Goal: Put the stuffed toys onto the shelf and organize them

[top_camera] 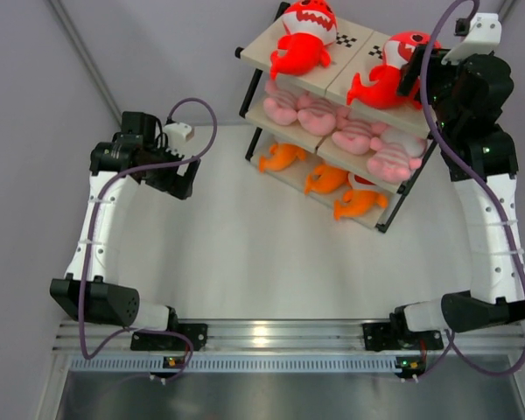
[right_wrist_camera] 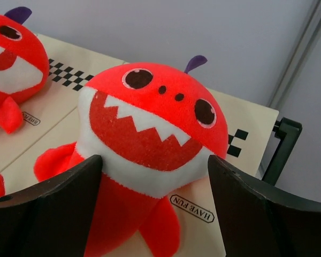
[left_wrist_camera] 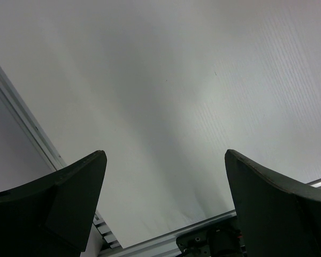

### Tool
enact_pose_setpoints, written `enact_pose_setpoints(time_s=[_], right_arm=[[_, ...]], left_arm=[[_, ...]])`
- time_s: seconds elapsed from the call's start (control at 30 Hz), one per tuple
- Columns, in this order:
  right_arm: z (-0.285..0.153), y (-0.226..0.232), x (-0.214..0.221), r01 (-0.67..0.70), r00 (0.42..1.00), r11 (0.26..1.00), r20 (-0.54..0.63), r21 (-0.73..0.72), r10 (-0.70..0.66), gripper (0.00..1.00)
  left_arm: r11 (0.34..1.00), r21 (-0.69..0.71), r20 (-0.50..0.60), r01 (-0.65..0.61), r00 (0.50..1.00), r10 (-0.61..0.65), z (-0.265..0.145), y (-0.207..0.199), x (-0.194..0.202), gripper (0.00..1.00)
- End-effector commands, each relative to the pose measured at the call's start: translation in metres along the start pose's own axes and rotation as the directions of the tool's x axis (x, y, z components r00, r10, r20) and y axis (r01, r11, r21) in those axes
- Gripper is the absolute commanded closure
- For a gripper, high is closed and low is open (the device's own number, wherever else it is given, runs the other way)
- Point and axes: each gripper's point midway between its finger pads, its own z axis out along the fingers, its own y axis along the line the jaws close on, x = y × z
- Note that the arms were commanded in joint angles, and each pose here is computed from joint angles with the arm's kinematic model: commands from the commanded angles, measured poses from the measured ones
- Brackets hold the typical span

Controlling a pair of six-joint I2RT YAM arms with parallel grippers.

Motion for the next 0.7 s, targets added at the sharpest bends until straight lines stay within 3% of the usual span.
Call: enact_pose_setpoints(time_s=[0.0, 0.27, 0.4, 0.43, 0.5, 0.67], right_arm=[[0.000, 0.007, -0.029, -0.103, 0.992, 0.988, 0.060, -0.111, 0.110, 0.21], [0.020, -0.007, -0.025, -0.105, 0.992, 0.992, 0.068, -0.070, 0.110, 0.22], [0.017, -0.015, -0.026, -0.082, 0.994, 0.995, 0.063, -0.049, 0.085, 0.18], [0.007, -0.018, -0.032, -0.074, 0.994, 0.996, 0.079, -0.041, 0.077, 0.16], [-0.012, -0.030, -0.040, -0.045, 0.993, 0.999, 0.111, 0.010, 0.044, 0.01], [-0.053, -0.072, -0.042, -0.002, 0.994, 0.979, 0.110, 0.205, -0.021, 0.01]], left_arm=[[1.000, 0.007, 0.054, -0.020, 0.998, 0.020, -0.014, -0.005, -0.005, 0.02], [1.000, -0.001, 0.041, -0.020, 0.999, 0.020, -0.011, -0.003, -0.004, 0.02], [1.000, 0.008, 0.024, -0.019, 1.000, 0.019, -0.004, -0.004, 0.000, 0.02], [1.000, 0.011, 0.018, -0.018, 1.000, 0.018, -0.002, -0.004, 0.001, 0.02], [1.000, 0.002, -0.003, -0.011, 1.000, 0.011, 0.008, -0.001, 0.007, 0.02], [1.000, 0.009, -0.047, -0.002, 0.999, 0.003, 0.023, 0.000, 0.014, 0.02]])
